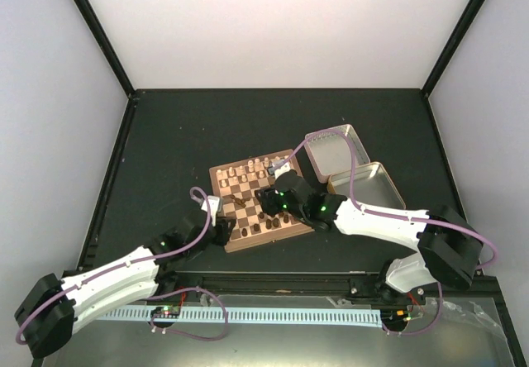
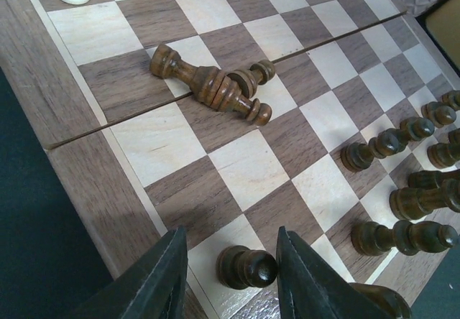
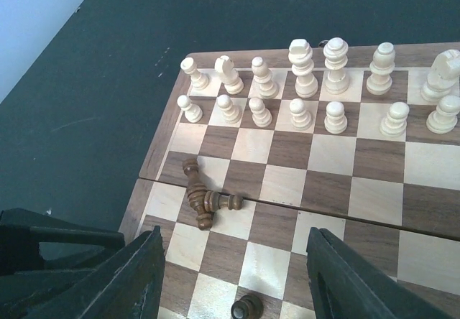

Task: Set up the chess pieces on the board
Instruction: Place the chess piece on the chessboard, then pick up the chess piece from the chessboard.

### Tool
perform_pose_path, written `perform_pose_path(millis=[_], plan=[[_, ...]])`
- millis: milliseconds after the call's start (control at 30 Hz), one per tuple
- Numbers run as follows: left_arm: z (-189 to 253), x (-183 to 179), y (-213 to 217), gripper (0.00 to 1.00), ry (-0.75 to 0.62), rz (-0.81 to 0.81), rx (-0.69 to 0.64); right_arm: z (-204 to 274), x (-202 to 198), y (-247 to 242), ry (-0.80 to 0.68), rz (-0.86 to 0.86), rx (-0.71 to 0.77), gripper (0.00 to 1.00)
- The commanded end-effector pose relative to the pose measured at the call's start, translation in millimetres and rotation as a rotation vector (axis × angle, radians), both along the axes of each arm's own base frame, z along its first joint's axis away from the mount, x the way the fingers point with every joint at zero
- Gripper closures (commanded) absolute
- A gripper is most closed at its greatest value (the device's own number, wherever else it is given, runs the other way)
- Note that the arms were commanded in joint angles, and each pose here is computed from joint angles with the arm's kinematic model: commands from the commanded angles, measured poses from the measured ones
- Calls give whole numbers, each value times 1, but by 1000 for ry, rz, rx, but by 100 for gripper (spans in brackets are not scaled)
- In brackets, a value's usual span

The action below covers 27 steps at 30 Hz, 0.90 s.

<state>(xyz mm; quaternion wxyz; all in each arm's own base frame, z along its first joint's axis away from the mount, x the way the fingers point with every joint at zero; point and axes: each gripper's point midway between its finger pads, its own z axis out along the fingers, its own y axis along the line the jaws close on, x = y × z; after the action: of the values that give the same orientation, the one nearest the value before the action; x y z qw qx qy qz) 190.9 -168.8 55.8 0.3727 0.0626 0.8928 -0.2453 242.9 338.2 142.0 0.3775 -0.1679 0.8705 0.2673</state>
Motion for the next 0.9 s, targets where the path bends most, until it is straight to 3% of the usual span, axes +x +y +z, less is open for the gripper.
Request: perform_pose_path(millis=[0,233,333,467,700,867], plan=[[10,4,1,62,-19,33,-19,4,2,0,1,-8,0,45],[59,21,15,38,-91,172,-70,8,2,11,59,54,-58,45],[75,26,21,36,-107,206,-87,-1,0,26,102,132,-117,49],[79,29,24,37,-66,220,-100,-20,2,43,152,187,-182,60],[73,31,13,42,46,141,-203,-52,12,53,225,159,-270,63],[70,32,-4,58,120,55,-250,-74,16,50,294,79,-306,68]])
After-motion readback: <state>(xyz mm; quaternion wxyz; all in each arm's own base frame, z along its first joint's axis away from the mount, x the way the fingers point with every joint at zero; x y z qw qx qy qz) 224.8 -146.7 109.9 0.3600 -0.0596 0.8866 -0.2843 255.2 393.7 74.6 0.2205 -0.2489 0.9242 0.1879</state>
